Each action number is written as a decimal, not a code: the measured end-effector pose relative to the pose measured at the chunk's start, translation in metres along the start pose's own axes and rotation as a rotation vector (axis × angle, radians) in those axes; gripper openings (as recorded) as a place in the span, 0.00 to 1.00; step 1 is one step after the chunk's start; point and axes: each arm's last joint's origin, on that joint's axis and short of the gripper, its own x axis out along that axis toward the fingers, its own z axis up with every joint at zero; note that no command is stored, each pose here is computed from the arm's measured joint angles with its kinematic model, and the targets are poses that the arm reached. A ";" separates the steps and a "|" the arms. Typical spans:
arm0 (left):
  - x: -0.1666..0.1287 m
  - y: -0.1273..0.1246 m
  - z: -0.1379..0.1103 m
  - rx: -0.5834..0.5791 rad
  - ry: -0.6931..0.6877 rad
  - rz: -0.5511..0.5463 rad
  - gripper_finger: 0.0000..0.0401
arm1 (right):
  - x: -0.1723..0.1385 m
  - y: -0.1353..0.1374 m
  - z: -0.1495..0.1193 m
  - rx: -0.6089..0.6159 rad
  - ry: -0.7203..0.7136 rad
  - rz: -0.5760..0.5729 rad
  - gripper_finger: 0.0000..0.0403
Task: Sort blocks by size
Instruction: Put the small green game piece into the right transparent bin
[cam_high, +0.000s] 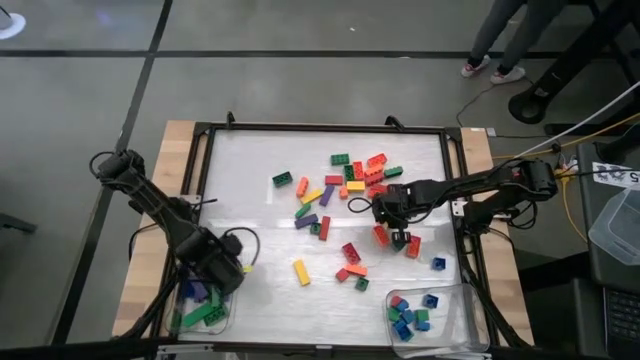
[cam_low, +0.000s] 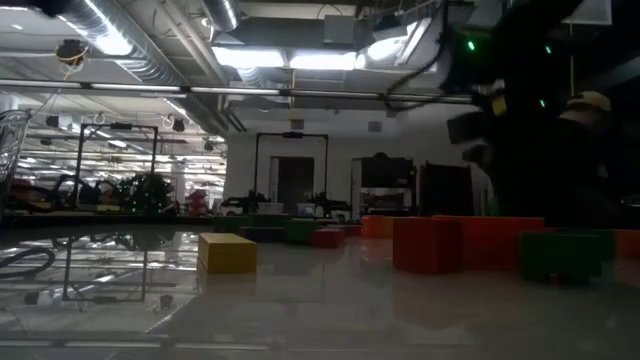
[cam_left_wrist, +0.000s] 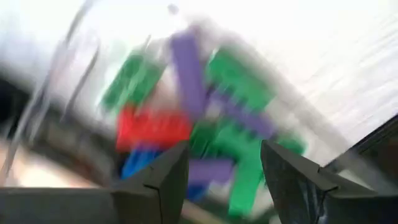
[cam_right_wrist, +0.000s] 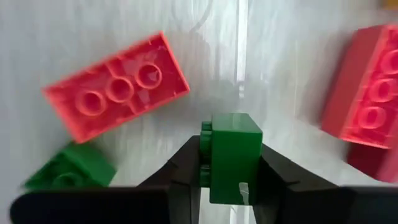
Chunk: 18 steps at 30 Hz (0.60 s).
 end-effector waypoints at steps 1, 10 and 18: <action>0.000 -0.002 0.004 0.029 -0.041 -0.021 0.46 | -0.006 0.000 0.003 0.001 0.005 0.007 0.23; -0.009 -0.014 0.057 0.298 -0.443 -0.126 0.46 | -0.074 0.015 0.037 0.070 -0.045 0.172 0.24; -0.022 -0.010 0.106 0.431 -0.724 -0.077 0.46 | -0.117 0.085 0.040 0.059 -0.081 0.276 0.27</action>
